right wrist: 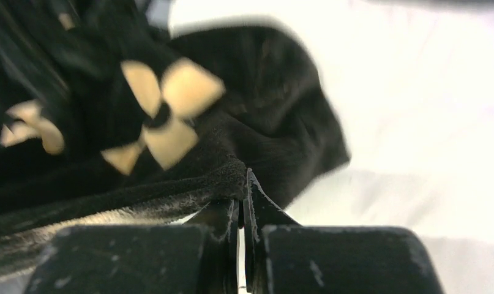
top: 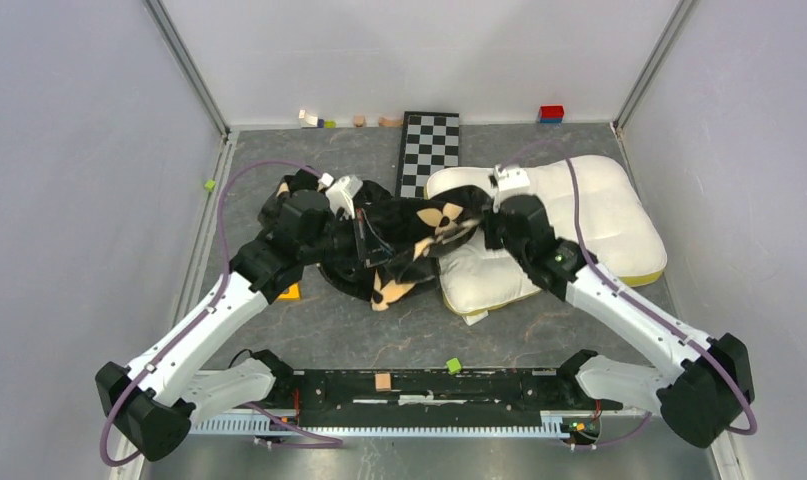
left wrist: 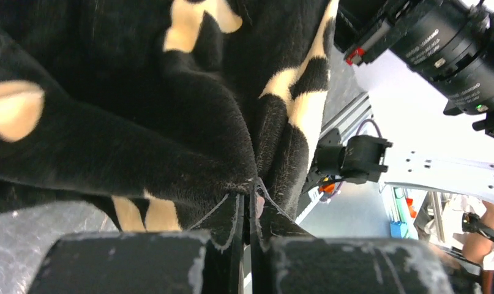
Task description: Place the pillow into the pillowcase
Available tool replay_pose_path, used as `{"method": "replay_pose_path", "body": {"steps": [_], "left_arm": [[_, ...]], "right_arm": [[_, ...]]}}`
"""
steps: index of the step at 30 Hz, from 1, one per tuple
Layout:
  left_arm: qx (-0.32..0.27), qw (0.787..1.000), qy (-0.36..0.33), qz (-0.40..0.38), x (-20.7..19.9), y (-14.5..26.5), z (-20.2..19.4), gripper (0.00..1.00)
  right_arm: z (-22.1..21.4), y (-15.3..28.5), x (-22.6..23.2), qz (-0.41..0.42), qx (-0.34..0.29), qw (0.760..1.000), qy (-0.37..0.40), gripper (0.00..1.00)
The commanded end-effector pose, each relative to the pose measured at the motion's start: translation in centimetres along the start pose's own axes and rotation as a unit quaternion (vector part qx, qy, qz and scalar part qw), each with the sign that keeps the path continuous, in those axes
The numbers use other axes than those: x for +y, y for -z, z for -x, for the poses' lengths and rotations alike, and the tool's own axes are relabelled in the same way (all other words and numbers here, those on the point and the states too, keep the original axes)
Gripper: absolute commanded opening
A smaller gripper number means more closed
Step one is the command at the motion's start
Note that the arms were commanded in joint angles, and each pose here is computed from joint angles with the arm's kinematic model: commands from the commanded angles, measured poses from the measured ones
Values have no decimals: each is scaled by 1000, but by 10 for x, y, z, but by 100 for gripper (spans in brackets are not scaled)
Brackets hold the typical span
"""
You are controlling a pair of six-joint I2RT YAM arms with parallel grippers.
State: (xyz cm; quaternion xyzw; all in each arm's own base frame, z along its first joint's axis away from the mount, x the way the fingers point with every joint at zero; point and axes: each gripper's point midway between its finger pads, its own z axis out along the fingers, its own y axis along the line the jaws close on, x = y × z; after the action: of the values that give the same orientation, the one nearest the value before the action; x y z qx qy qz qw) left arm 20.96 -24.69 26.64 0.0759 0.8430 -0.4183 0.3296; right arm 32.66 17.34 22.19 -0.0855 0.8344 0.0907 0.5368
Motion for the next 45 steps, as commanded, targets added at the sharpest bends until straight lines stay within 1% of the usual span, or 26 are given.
{"method": "replay_pose_path", "body": {"steps": [1,2,4,7,8,10,13,14,17,19,21,22,25,28,31,32,36,41,43,45], "left_arm": [[51,998,31,-16,5,3,-36,3],[74,997,28,-22,7,2,-47,5],[115,993,22,-5,20,1,-67,5],[152,988,11,4,32,3,-87,8],[174,985,11,6,35,4,-97,8],[212,977,5,10,42,5,-114,7],[247,969,2,9,47,-1,-140,14],[262,965,-1,10,48,-5,-150,15],[287,957,-8,27,53,-19,-171,12],[287,957,-1,35,57,-28,-178,9],[284,958,9,39,60,-35,-180,7],[284,958,12,43,62,-38,-181,6],[276,960,16,44,62,-43,-179,4],[272,961,13,50,62,-45,-175,2],[267,962,6,64,65,-45,-171,2],[266,962,6,65,64,-45,-170,2],[264,962,6,69,64,-45,-168,2],[257,964,2,69,60,-46,-161,2],[251,966,-3,69,56,-45,-154,2],[245,967,-8,69,51,-45,-147,2]], "right_arm": [[-53,11,-37,-64,27,997,-46,0],[-64,12,-37,-61,35,996,-50,0],[-80,16,-37,-55,46,996,-55,0],[-95,21,-41,-57,56,995,-55,0],[-100,23,-44,-62,59,995,-53,1],[-110,25,-50,-74,67,994,-50,4],[-120,25,-49,-70,76,993,-56,13],[-122,24,-46,-64,76,993,-60,17],[-124,23,-43,-56,76,993,-64,40],[-122,24,-43,-54,76,994,-62,44],[-122,25,-44,-54,76,994,-56,51],[-122,26,-45,-55,76,994,-52,59],[-120,28,-44,-48,69,995,-46,79],[-110,30,-35,-19,50,997,-53,89],[-89,33,-17,27,24,997,-66,93],[-80,35,-12,42,15,997,-71,97],[-60,39,-4,68,-17,995,-67,98],[-67,23,22,116,17,991,-58,98],[-72,14,26,117,24,991,-57,98],[-79,3,27,106,50,992,-54,98]]}}
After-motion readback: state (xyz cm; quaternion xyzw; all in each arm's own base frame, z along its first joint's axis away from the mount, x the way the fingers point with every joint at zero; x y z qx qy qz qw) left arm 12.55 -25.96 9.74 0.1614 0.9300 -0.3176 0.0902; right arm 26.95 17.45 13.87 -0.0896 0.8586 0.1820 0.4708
